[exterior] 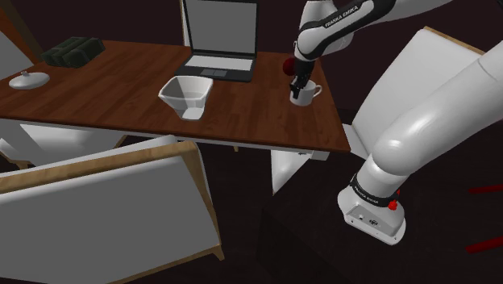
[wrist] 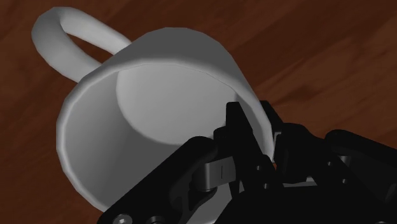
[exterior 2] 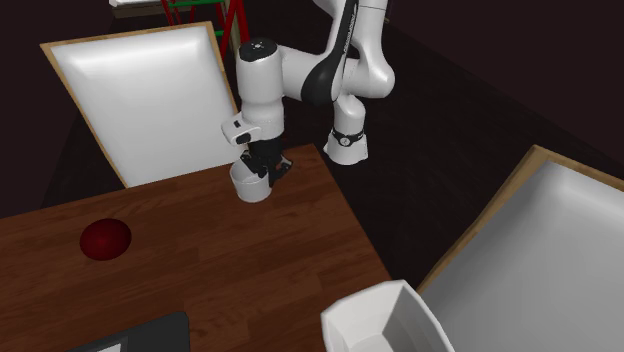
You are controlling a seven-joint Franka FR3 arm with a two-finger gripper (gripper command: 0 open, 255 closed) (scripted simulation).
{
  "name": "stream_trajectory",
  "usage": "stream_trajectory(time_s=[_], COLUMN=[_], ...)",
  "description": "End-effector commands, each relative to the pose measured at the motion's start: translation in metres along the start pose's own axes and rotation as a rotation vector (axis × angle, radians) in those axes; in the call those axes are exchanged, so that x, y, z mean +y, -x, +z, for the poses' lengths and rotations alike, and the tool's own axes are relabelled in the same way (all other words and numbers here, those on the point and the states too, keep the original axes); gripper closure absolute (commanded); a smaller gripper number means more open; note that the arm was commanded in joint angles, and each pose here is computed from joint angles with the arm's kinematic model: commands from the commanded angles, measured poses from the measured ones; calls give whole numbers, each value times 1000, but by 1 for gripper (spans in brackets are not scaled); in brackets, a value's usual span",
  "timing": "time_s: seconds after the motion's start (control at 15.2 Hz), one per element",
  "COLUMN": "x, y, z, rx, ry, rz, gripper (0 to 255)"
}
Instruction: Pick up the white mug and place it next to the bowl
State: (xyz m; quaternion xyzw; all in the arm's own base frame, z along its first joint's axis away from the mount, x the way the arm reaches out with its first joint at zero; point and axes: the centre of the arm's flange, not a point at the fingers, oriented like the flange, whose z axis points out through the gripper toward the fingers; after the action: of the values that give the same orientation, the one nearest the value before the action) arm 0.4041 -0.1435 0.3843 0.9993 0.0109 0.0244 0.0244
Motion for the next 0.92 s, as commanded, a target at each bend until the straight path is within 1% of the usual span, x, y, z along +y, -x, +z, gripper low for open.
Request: stream_trajectory(time_s=[0.0,0.86], x=[0,3], y=[1,-3], z=[-10,-79], rx=[0,0], ry=[0,0], rz=[0,0], gripper=[255,255])
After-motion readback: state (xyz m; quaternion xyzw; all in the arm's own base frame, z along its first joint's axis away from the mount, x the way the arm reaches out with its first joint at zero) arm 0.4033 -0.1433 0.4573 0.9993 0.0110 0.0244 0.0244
